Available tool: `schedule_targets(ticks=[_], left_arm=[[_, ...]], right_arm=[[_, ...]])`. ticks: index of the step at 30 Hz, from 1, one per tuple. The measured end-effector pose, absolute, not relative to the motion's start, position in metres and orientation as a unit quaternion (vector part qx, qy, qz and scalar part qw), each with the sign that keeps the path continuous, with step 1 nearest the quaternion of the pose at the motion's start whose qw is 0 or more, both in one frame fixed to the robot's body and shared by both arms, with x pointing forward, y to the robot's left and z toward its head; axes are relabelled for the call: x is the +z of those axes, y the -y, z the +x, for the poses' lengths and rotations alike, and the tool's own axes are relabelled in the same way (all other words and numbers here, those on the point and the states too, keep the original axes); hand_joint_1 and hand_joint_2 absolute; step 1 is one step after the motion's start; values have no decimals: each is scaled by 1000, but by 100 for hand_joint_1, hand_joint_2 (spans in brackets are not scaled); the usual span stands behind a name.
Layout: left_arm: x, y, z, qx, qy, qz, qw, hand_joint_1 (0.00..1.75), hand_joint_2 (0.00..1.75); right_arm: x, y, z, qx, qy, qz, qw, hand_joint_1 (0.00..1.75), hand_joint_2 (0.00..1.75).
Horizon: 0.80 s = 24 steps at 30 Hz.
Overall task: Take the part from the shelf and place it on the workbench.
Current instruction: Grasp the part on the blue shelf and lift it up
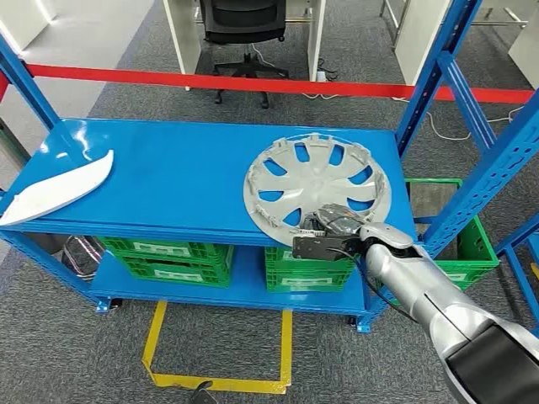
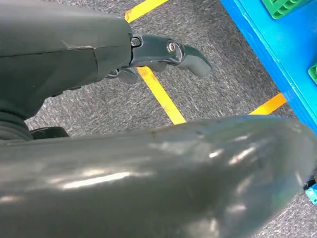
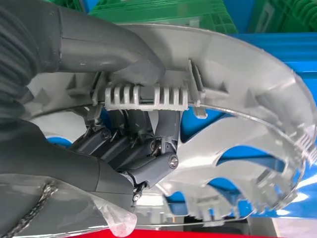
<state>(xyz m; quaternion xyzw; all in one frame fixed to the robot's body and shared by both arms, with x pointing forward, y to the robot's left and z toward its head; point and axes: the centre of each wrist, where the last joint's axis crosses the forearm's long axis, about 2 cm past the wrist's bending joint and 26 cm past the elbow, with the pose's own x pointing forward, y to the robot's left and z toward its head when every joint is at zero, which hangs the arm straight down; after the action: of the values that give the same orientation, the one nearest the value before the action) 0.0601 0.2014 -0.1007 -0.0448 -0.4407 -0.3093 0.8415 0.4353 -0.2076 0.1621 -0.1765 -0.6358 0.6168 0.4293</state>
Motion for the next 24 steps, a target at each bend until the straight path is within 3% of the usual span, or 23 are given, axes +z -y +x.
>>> schedule_targets(ticks=[5,9,24], left_arm=[[-101,-202,60,-309,440,-45,842,0,0],[-101,-202,60,-303,440,-47,844,0,175],[-101,-202,59,-291,438,-49,849,0,175]], right_arm=[[161,208,435,618,634,-176,431,175,175],[160,209,435,616,635,-175,432,175,175],[161,213,436,607,641,-175,436,175,175]])
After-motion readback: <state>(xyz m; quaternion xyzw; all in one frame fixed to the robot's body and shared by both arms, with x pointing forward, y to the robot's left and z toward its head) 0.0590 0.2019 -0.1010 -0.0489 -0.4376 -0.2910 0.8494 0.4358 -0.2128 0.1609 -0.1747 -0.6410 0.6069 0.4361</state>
